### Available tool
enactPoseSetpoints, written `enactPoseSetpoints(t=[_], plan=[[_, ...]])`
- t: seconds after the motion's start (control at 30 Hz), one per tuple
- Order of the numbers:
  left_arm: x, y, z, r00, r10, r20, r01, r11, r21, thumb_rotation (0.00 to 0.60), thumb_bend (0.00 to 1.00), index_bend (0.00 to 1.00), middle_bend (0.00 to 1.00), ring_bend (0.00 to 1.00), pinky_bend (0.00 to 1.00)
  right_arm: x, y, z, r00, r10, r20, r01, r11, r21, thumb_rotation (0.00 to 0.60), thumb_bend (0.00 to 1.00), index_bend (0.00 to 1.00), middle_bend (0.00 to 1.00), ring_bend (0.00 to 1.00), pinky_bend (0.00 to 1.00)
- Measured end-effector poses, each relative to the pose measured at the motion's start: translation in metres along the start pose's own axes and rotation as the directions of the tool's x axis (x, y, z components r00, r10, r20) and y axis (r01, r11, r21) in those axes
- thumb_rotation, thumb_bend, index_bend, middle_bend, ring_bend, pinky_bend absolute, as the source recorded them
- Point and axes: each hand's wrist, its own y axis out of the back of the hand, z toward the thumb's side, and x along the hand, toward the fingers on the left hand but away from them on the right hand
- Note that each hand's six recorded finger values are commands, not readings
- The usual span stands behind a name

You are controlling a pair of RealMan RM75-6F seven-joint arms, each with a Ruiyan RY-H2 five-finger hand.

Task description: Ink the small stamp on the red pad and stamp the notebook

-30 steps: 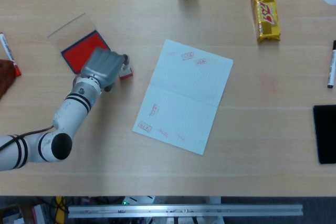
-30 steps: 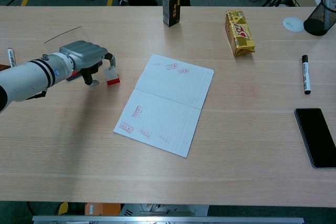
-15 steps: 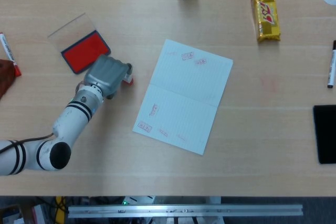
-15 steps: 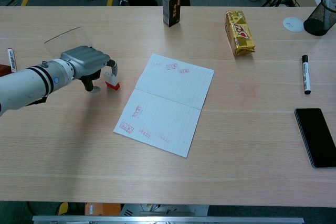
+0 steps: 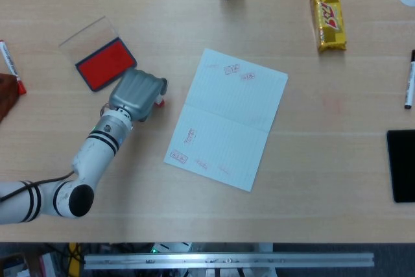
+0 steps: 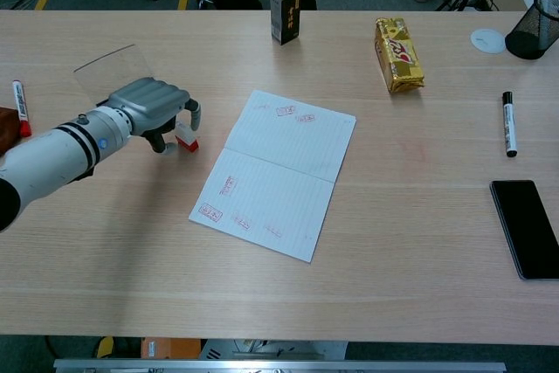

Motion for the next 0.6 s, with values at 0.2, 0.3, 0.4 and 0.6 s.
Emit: enactPoseSetpoints(t=[0.2, 0.3, 0.4, 0.6], plan=[[0.005, -0.001, 0.003, 1.0, 0.023, 0.007, -0.023, 1.0, 0.021, 0.6, 0.27, 0.42, 1.0, 1.0, 1.0, 0.001, 0.001, -0.002, 1.0, -0.001, 0.003, 0.001, 1.0, 0.0, 0.6, 0.31, 0.23, 0.29, 0.23, 0.24], [0.007, -0.002, 0.003, 0.999, 0.032, 0.009, -0.032, 0.999, 0.034, 0.6, 0.27, 0.43, 1.0, 1.0, 1.0, 0.002, 0.001, -0.002, 1.0, 0.002, 0.004, -0.002, 1.0, -0.001, 0.6, 0.31, 0.23, 0.29, 0.23, 0.24], [0.009, -0.003, 0.002, 0.999, 0.04, 0.01, -0.04, 0.998, 0.052, 0.6, 0.27, 0.43, 1.0, 1.0, 1.0, 0.002, 0.0, -0.003, 1.0, 0.004, 0.006, -0.004, 1.0, -0.002, 0.6, 0.31, 0.23, 0.29, 0.23, 0.24], [0.012, -0.005, 0.001, 0.999, 0.045, 0.018, -0.046, 0.996, 0.082, 0.6, 0.27, 0.44, 1.0, 1.0, 1.0, 0.002, 0.0, -0.003, 1.0, 0.006, 0.006, -0.006, 1.0, 0.001, 0.6, 0.31, 0.23, 0.29, 0.23, 0.24]])
